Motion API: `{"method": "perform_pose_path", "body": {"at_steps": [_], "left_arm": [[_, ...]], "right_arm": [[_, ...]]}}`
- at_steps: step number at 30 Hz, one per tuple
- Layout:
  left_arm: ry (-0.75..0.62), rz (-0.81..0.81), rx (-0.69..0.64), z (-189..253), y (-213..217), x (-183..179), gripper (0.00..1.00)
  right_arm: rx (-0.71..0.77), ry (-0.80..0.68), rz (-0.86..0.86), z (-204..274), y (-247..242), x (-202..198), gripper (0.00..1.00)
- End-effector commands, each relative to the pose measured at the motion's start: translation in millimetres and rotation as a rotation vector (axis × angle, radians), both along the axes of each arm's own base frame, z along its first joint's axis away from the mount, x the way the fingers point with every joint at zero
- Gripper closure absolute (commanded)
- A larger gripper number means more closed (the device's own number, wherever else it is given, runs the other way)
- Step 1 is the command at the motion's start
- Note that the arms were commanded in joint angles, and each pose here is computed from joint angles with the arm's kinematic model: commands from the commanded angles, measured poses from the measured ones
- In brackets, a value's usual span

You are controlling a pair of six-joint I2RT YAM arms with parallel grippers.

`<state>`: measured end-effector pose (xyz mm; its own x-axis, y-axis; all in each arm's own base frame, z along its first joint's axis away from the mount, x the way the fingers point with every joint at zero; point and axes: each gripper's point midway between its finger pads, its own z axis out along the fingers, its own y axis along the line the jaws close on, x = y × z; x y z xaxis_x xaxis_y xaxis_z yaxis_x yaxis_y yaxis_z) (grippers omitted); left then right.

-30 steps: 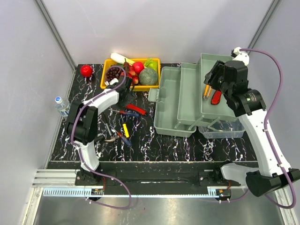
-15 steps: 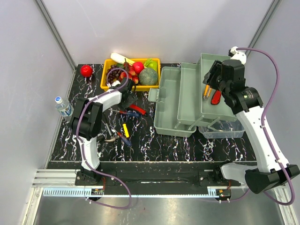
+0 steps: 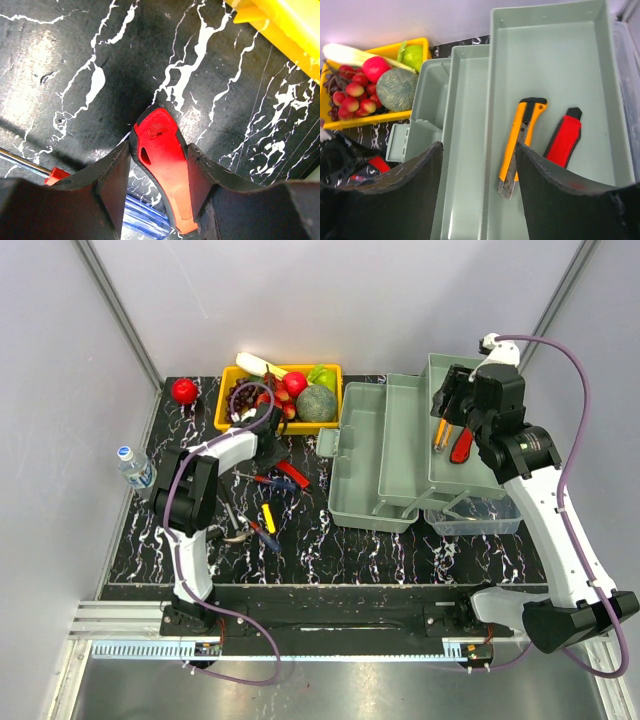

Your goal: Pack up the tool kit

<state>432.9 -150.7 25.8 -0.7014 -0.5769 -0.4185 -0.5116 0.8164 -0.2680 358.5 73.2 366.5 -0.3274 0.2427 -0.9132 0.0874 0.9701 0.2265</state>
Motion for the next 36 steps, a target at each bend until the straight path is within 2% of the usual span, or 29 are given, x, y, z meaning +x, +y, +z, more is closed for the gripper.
{"method": "perform_pose_path", "body": {"at_steps": [1,4,7,12,15,21,28,32,36], "left_arm": [[-0.088,-0.092,-0.048,34.1,-11.4,11.6,0.83],[-0.171,-0.114,-0.067,69.1,-14.1,14.8,0.88],[-0.273,-0.133,-0.094,113.1,-15.2,16.0,0.92],[-0.389,-0.170,-0.131,169.2,-16.2,6.0,0.93],[-0.455,-0.200,-0.151,200.0,-17.8,-5.8,0.93],[-0.685,-0.383,-0.218,280.3,-41.6,-36.2,0.92],[-0.890,-0.538,-0.297,348.9,-70.6,-72.4,0.89],[-0.925,-0.579,-0.318,360.4,-79.9,-81.2,0.89],[-0.950,-0.602,-0.315,367.1,-86.6,-85.8,0.89]], "right_arm": [[-0.040,-0.117,0.210,34.3,25.4,-3.4,0.34],[-0.012,-0.123,0.530,27.2,74.2,-21.8,0.24],[0.055,-0.127,0.707,23.9,102.7,-36.3,0.17],[0.156,-0.103,0.847,19.6,130.6,-46.0,0.11],[0.169,-0.095,0.930,17.6,156.8,-54.2,0.09],[0.175,-0.052,1.050,5.6,222.4,-67.0,0.08],[0.185,-0.040,1.034,-0.7,253.2,-51.8,0.16],[0.188,-0.039,1.028,0.0,262.5,-48.4,0.25],[0.198,-0.038,1.029,-0.5,267.8,-51.7,0.40]]}}
